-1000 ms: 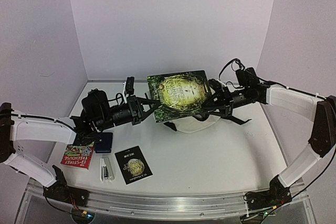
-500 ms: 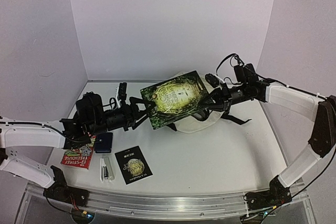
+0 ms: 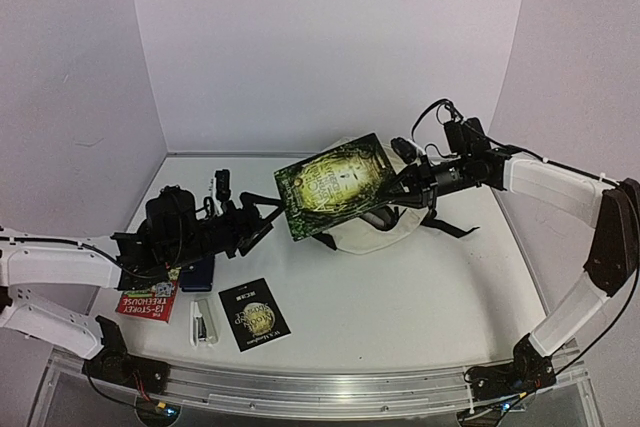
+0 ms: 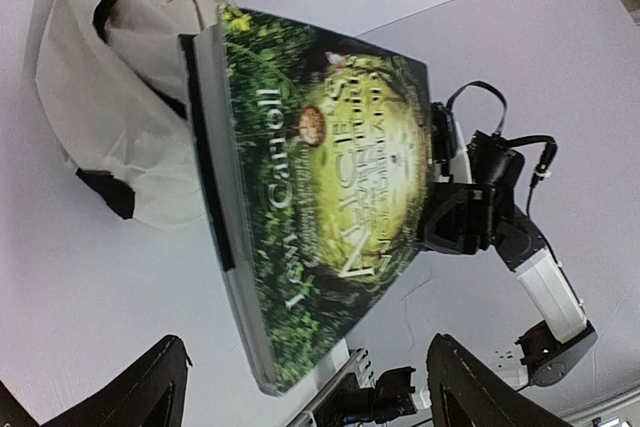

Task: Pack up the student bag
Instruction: Pick up the book from the center of the board.

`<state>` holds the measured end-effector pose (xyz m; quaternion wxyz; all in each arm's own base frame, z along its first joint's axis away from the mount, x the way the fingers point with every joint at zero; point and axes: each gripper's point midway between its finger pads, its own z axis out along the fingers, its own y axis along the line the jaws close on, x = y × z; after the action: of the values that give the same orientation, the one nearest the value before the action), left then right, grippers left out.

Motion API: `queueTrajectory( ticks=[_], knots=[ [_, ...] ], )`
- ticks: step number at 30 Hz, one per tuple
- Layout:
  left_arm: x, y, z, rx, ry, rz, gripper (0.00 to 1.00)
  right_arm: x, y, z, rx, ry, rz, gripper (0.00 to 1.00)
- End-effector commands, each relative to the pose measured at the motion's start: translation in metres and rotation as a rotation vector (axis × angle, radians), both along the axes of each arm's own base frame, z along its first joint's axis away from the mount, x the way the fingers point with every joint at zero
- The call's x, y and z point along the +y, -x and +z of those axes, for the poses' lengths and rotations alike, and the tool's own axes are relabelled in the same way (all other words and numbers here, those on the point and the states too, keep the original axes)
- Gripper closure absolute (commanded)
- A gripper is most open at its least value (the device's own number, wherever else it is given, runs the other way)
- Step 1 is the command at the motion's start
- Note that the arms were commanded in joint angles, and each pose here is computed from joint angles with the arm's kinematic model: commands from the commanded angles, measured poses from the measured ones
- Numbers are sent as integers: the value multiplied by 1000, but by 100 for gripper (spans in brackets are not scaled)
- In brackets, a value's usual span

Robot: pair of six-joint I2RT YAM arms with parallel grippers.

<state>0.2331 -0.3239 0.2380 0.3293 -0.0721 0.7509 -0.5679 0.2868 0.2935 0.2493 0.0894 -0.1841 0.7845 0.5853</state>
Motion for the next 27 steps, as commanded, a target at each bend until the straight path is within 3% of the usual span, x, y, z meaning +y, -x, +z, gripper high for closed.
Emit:
queueTrajectory(
  ticks=[1,5,11,20,22,25,27],
  knots=[
    [-11,-10,23,-10,73,-2,18,9,8,41,-114,-105,78,100],
    [-19,-12,23,-29,143,-36,25,13,16,38,-100,-112,109,100],
    [-26,-3,46,-143,295,-127,51,16,21,33,-83,-115,131,100],
    [-26,4,54,-205,380,-167,84,18,21,28,-68,-106,132,100],
    [-23,5,56,-211,383,-158,94,19,16,25,-76,-93,118,87],
    [-13,2,51,-198,365,-112,100,20,-6,21,-150,-37,48,47],
    [-4,-2,44,-173,334,-60,100,14,-29,17,-223,24,-22,29]
  ],
)
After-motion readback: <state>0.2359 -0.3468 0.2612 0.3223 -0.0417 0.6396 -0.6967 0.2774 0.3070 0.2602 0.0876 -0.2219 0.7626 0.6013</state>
